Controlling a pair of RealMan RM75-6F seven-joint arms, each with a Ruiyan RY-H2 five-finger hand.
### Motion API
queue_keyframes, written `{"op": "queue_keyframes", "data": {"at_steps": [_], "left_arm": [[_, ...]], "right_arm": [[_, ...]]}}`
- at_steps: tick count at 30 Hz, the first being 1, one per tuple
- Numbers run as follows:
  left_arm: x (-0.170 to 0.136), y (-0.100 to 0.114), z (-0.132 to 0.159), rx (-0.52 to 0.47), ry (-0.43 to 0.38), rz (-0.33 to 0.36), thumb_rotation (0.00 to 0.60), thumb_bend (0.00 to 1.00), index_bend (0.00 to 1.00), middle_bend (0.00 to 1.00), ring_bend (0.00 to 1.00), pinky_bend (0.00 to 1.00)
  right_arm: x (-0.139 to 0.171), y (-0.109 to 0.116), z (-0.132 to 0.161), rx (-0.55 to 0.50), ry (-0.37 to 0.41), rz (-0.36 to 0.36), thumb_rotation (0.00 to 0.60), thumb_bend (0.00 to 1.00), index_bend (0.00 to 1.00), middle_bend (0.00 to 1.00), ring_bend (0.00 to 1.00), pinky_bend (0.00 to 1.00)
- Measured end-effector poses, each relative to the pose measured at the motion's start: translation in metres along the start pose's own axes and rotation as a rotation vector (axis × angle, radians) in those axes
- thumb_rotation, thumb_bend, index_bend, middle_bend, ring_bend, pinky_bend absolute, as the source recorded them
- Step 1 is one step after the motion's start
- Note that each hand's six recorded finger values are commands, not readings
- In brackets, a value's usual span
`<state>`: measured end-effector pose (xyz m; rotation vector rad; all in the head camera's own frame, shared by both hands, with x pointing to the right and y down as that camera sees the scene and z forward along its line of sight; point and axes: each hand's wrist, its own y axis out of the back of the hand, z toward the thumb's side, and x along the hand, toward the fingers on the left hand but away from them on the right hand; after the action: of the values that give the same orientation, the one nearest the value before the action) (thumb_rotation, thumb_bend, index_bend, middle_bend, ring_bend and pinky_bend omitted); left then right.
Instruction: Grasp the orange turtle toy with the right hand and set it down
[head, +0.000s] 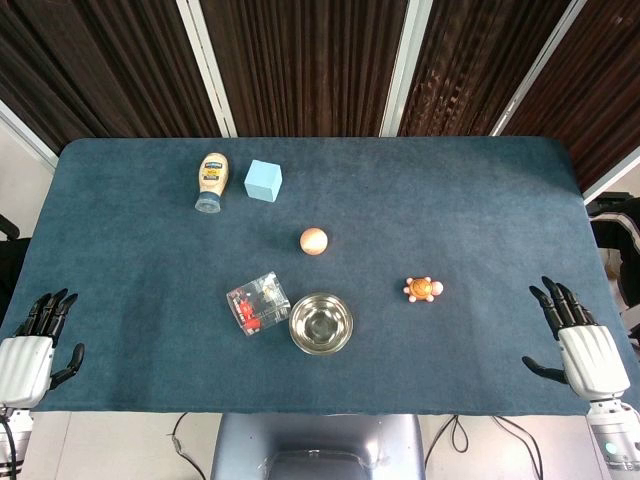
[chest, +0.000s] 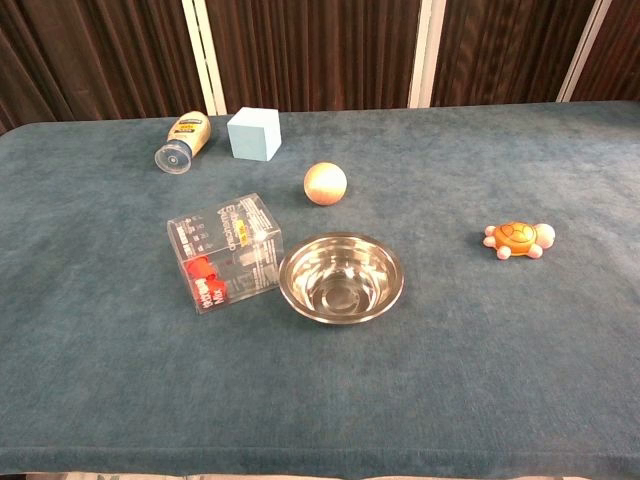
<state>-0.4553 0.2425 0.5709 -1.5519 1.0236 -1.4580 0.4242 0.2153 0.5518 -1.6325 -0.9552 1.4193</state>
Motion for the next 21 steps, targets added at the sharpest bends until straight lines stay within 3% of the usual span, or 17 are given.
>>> {"op": "queue_keyframes", "data": {"at_steps": [6,8,11,12,15,21], "left_arm": [[0.0,-0.001,0.001,0.016,0.003,-0.003,0.6,0.43,0.08,0.06,0.08,0.35],[0.0,0.0,0.001,0.016,-0.001,0.003,0.6,0.43,0.08,0.07,0.08,0.35],[0.001,0.0,0.0,0.018,-0.004,0.011,0.6,0.43,0.08,0.07,0.09,0.35],[0.001,0.0,0.0,0.018,-0.004,0.011,0.6,0.43,0.08,0.07,0.09,0.35],[0.001,-0.003,0.0,0.01,-0.006,-0.003,0.6,0.43,0.09,0.07,0.09,0.35],[0.003,-0.003,0.002,0.01,-0.013,-0.003,0.6,0.43,0.1,0.08,0.1,0.35]], "right_arm": [[-0.002,0.0,-0.001,-0.01,-0.016,-0.006,0.6,0.08,0.07,0.0,0.03,0.35],[-0.004,0.001,-0.001,-0.013,-0.016,-0.014,0.6,0.08,0.1,0.01,0.16,0.41],[-0.009,0.002,-0.003,-0.018,-0.022,-0.041,0.6,0.08,0.21,0.11,0.54,0.66],[-0.011,0.003,-0.003,-0.027,-0.023,-0.048,0.6,0.08,0.24,0.15,0.61,0.7],[-0.016,0.0,-0.005,-0.041,-0.028,-0.047,0.6,0.08,0.3,0.19,0.71,0.78],[-0.041,-0.015,-0.001,-0.017,-0.014,0.029,0.6,0.08,0.39,0.27,0.8,0.86]]}}
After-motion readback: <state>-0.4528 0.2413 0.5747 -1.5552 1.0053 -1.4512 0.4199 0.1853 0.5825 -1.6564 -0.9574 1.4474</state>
